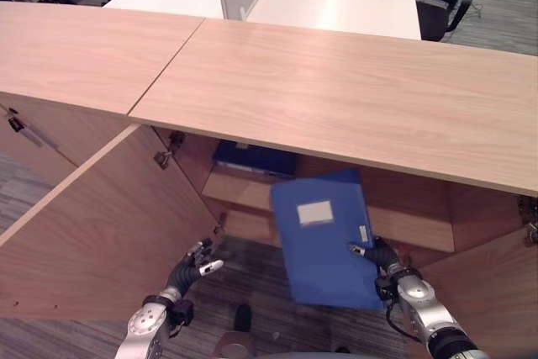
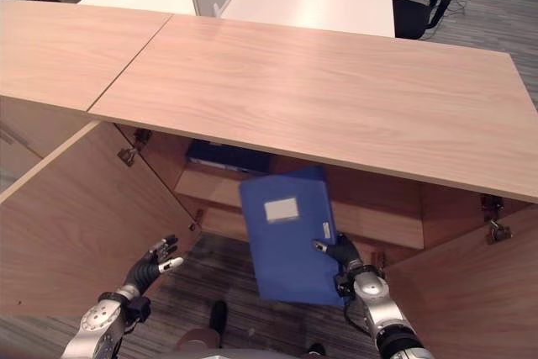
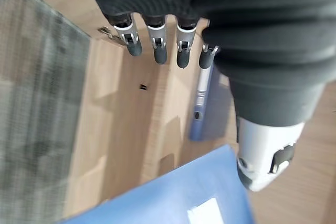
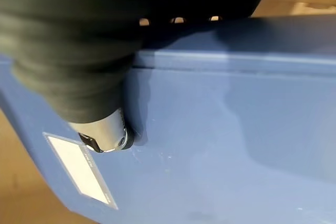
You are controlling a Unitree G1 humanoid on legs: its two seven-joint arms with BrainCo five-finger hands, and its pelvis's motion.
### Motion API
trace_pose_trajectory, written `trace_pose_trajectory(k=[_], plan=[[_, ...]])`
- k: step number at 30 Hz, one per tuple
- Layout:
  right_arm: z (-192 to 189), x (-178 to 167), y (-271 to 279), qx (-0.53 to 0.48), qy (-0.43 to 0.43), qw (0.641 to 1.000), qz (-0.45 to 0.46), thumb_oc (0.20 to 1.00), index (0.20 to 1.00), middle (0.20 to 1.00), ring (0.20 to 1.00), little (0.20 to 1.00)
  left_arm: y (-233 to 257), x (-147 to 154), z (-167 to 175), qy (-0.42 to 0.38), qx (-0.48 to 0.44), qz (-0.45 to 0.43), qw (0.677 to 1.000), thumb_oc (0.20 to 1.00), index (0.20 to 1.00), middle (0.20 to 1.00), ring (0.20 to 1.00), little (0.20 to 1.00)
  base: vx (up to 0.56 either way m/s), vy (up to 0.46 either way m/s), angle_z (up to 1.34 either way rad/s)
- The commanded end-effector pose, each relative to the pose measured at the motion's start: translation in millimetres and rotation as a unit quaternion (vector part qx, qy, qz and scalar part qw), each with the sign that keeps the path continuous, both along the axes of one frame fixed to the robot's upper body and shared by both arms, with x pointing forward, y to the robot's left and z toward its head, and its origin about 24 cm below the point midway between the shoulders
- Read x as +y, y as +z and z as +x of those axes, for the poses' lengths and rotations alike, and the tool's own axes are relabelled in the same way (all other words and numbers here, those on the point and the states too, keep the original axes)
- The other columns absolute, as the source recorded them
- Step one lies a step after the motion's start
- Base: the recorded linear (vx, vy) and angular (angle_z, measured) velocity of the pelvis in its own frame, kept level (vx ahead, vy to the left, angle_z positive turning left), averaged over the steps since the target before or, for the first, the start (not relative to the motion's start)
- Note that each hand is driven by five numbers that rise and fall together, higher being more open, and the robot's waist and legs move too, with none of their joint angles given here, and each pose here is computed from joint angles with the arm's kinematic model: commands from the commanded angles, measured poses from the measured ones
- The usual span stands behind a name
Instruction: Put the empty folder in the office cabinet
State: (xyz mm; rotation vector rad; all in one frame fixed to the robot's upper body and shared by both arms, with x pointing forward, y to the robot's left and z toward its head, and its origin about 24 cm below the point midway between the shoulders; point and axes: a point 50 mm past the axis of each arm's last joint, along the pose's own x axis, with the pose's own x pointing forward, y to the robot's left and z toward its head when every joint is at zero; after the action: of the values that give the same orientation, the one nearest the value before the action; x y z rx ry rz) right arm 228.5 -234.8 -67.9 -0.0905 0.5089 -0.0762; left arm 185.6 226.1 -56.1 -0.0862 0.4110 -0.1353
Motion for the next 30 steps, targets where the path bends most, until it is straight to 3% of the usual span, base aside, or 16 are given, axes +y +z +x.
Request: trace_pose_trajectory(k=[1, 12, 18, 20, 21, 24, 30], plan=[[39, 6, 37, -0.113, -0.042, 0.991, 0.062, 0.2, 0.2, 0.2, 0.2, 0.2, 30, 9, 23, -0.007, -0.075, -0.006, 0.997, 1.0, 1.0, 1.0, 1.0, 1.0, -0.04, 0.001, 0.01], [69, -24, 72, -0.218, -0.228, 0.93, 0.186, 0.2, 0.2, 0.2, 0.2, 0.2, 60, -12, 43, -0.041, -0.145, -0.057, 0.987, 1.0, 1.0, 1.0, 1.0, 1.0, -0.05, 0.001, 0.02], [95, -49, 111, -0.304, -0.363, 0.824, 0.312, 0.2, 0.2, 0.2, 0.2, 0.2, 78, -32, 58, -0.075, -0.18, -0.08, 0.977, 1.0, 1.0, 1.0, 1.0, 1.0, -0.1, 0.019, 0.02], [96, -50, 112, -0.306, -0.363, 0.822, 0.313, 0.2, 0.2, 0.2, 0.2, 0.2, 79, -33, 59, -0.076, -0.182, -0.08, 0.977, 1.0, 1.0, 1.0, 1.0, 1.0, -0.06, 0.013, 0.03], [104, -63, 133, -0.342, -0.405, 0.77, 0.355, 0.2, 0.2, 0.2, 0.2, 0.2, 86, -44, 65, -0.089, -0.196, -0.098, 0.972, 1.0, 1.0, 1.0, 1.0, 1.0, -0.09, 0.004, 0.07], [107, -83, 153, -0.374, -0.446, 0.714, 0.389, 0.2, 0.2, 0.2, 0.2, 0.2, 93, -59, 71, -0.118, -0.209, -0.109, 0.965, 1.0, 1.0, 1.0, 1.0, 1.0, -0.08, 0.01, 0.07], [114, -114, 198, -0.411, -0.474, 0.666, 0.403, 0.2, 0.2, 0.2, 0.2, 0.2, 112, -84, 79, -0.169, -0.241, -0.118, 0.948, 1.0, 1.0, 1.0, 1.0, 1.0, -0.06, 0.01, 0.08]])
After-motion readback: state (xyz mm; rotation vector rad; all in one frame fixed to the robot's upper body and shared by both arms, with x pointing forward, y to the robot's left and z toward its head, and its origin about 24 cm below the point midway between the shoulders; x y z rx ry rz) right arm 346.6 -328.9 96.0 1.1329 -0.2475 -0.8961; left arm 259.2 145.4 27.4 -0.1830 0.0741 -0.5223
